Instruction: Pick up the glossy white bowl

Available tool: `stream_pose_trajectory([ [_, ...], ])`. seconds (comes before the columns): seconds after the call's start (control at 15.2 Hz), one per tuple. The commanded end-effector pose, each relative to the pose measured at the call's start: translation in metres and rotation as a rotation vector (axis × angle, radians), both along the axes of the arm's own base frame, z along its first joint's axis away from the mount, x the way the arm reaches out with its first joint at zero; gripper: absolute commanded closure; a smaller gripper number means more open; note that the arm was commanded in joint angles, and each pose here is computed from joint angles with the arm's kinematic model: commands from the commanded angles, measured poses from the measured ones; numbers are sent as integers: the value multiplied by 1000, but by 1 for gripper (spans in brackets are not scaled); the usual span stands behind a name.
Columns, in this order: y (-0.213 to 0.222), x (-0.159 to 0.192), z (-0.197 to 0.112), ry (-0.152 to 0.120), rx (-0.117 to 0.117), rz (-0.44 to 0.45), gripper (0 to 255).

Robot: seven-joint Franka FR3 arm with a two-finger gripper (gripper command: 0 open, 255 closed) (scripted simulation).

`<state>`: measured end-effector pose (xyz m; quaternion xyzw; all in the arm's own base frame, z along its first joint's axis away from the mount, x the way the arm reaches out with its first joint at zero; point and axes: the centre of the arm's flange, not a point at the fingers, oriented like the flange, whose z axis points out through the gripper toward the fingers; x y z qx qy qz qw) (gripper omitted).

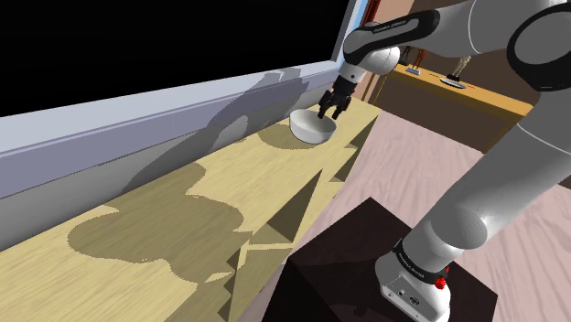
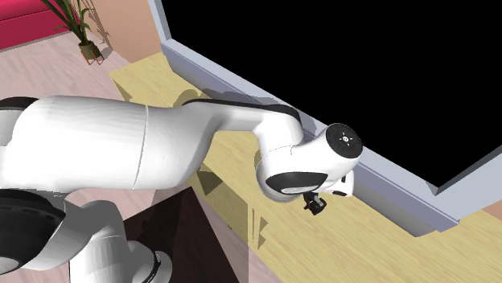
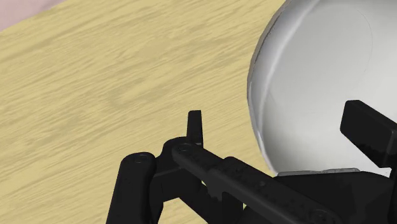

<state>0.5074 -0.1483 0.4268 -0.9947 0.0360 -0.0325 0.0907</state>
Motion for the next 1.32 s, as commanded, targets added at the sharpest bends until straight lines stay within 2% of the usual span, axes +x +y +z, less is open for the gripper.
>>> stream_pose_trajectory([
  [0.0, 0, 1, -11, 0, 0, 0, 0],
  [0.2, 0, 1, -19, 0, 0, 0, 0],
  [0.26, 0, 1, -19, 0, 0, 0, 255],
  [0.86, 0, 1, -19, 0, 0, 0, 255],
  [1.25, 0, 1, 12, 0, 0, 0, 255],
])
